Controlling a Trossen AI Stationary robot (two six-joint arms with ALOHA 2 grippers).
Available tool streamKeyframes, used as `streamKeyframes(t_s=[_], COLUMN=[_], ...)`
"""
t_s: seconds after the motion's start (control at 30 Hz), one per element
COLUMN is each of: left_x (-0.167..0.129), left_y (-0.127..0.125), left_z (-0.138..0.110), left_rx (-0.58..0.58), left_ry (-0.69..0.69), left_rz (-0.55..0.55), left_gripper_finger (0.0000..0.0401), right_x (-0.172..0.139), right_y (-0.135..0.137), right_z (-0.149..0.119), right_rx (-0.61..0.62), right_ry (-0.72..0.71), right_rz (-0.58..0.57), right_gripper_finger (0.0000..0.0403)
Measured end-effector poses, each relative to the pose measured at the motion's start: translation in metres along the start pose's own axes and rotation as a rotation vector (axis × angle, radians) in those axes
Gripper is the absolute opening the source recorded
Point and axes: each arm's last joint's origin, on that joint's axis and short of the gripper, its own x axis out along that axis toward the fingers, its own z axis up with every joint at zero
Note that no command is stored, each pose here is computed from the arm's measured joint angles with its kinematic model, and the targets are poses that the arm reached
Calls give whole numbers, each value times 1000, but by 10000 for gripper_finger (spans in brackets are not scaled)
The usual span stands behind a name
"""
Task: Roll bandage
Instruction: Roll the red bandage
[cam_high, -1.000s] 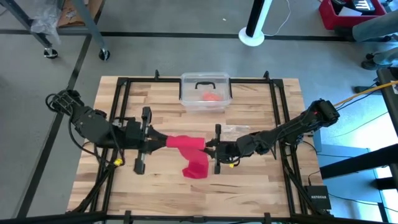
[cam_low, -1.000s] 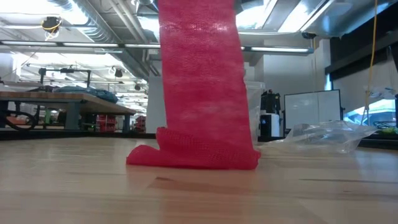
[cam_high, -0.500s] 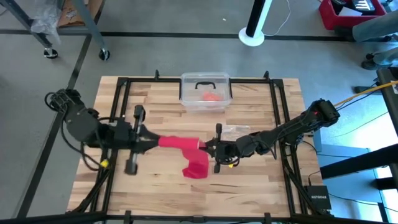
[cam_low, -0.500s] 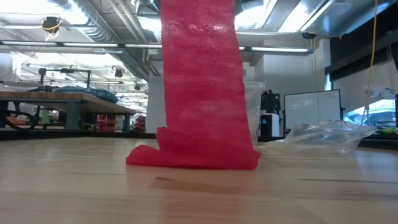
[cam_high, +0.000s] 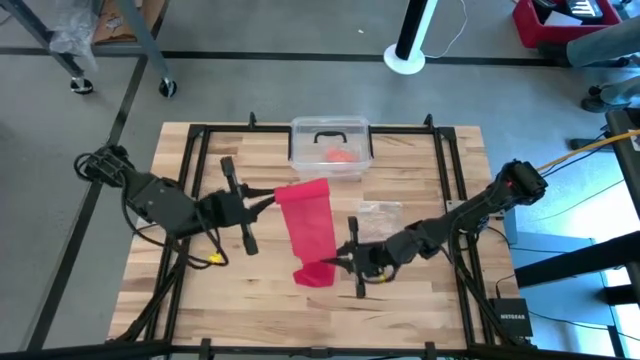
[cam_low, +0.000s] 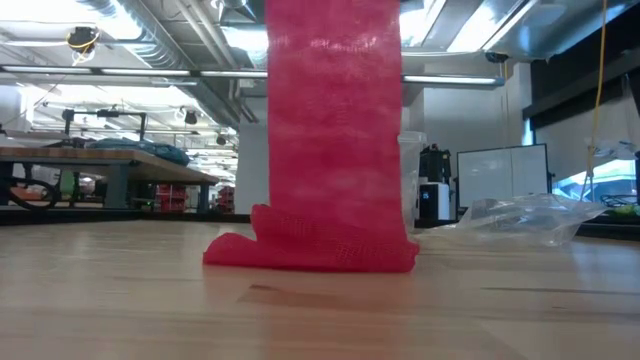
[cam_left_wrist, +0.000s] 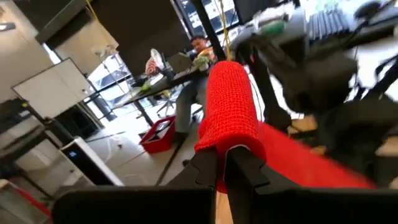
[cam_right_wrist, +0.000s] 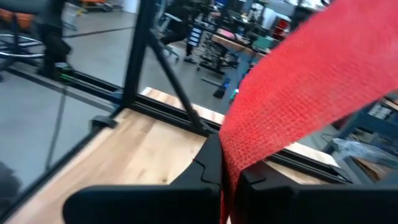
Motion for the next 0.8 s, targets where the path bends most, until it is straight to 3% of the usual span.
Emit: streamKeyframes(t_s=[0.17,0.3,0.57,0.8], left_x=[8,16,27,28], left_y=[-11,-18,-39,-66], left_z=[-17,-32,-68,-99], left_rx=[128,153,196,264], left_ry=[53,91,160,145], left_rz=[-4,4,-2,-73], left_gripper_finger=[4,4,4,4], right_x=[-8,-12,-21,-22], right_y=[18,28,41,31], right_z=[5,12,58,99], right_rx=[-9,-26,-139,-220], right_ry=[-7,-31,-128,-126], right_rz=[14,35,38,-4], right_gripper_finger=[4,4,4,4])
